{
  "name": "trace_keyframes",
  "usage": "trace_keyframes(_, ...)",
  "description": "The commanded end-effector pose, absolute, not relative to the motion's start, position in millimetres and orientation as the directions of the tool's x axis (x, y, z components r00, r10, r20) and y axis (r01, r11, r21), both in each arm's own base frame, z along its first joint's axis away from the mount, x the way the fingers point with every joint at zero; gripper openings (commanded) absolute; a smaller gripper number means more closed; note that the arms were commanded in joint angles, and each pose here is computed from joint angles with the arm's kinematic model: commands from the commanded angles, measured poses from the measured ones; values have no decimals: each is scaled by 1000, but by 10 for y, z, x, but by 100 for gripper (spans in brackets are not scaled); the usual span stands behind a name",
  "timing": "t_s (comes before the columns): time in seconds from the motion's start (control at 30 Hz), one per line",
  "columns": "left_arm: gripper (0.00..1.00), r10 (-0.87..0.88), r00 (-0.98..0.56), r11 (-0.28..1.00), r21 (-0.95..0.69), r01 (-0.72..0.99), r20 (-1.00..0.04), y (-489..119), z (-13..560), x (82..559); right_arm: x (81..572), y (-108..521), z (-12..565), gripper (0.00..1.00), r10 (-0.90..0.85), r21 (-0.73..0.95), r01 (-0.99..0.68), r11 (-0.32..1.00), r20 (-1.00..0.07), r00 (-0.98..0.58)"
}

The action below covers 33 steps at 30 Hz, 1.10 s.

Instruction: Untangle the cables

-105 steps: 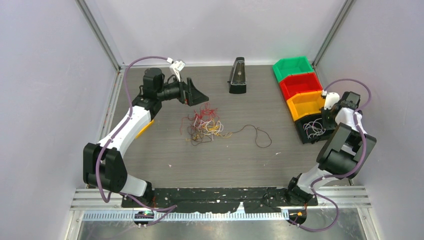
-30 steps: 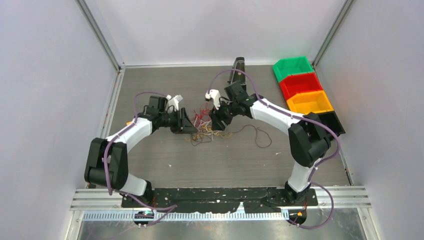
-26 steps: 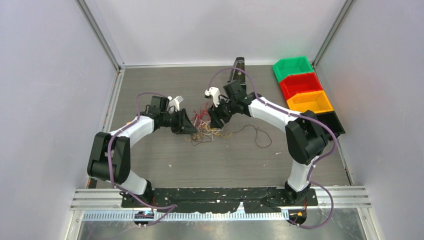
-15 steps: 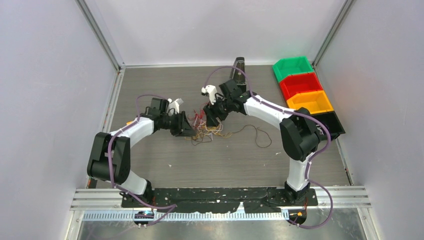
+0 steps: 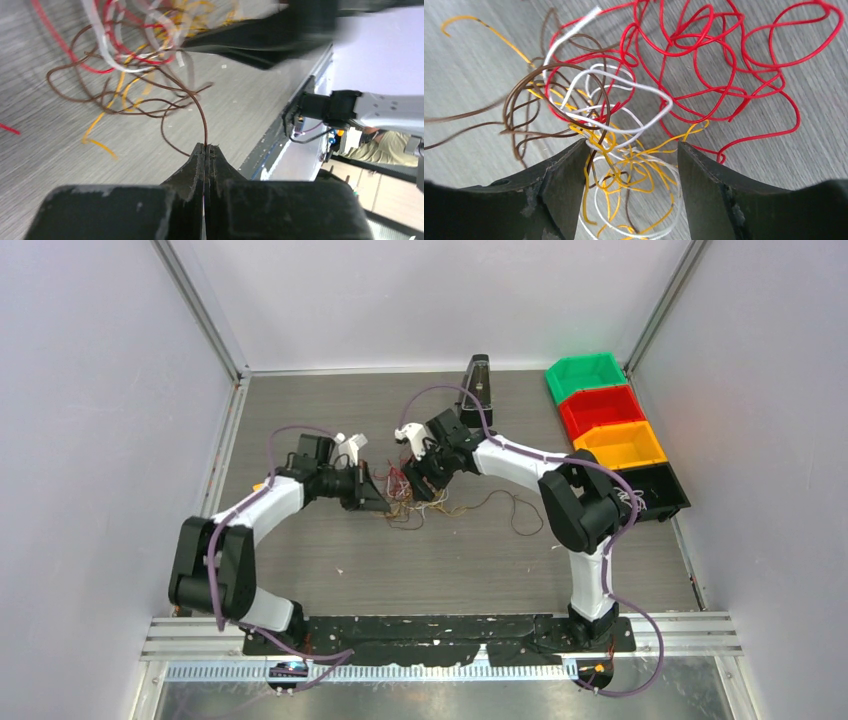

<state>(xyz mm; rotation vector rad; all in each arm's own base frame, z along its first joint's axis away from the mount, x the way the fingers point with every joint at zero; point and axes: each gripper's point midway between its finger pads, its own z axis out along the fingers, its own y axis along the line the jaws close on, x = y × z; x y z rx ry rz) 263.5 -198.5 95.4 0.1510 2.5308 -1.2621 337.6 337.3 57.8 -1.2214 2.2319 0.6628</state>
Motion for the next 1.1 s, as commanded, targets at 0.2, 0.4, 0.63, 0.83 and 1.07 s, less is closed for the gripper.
trace_keyframes(0.2, 0, -85, -552, 393, -537, 746, -829, -2036, 3359, 2612, 3572, 3269, 363, 49, -672, 49, -847, 530, -585, -455)
trace_keyframes(0.4, 0, -290, -288, 391, -388, 835, -913, -1782, 4707, 2620, 3505, 3224, 298, 37, -687, 54, -855, 515, -571, -450)
trace_keyframes(0.63, 0, -443, 11, 394, -184, 901, -896, -1565, 6136, 2434, 3431, 3163, 160, 37, -710, 59, -864, 500, -543, -448)
trace_keyframes(0.83, 0, -494, 190, 453, -65, 889, -849, -1430, 6850, 2261, 3376, 3123, 154, 43, -729, 64, -876, 478, -528, -437)
trace_keyframes(1.07, 0, -503, 85, 439, -169, 882, -860, -1431, 6491, 2563, 3335, 3169, 1396, 77, -584, 127, -905, 407, -725, -365)
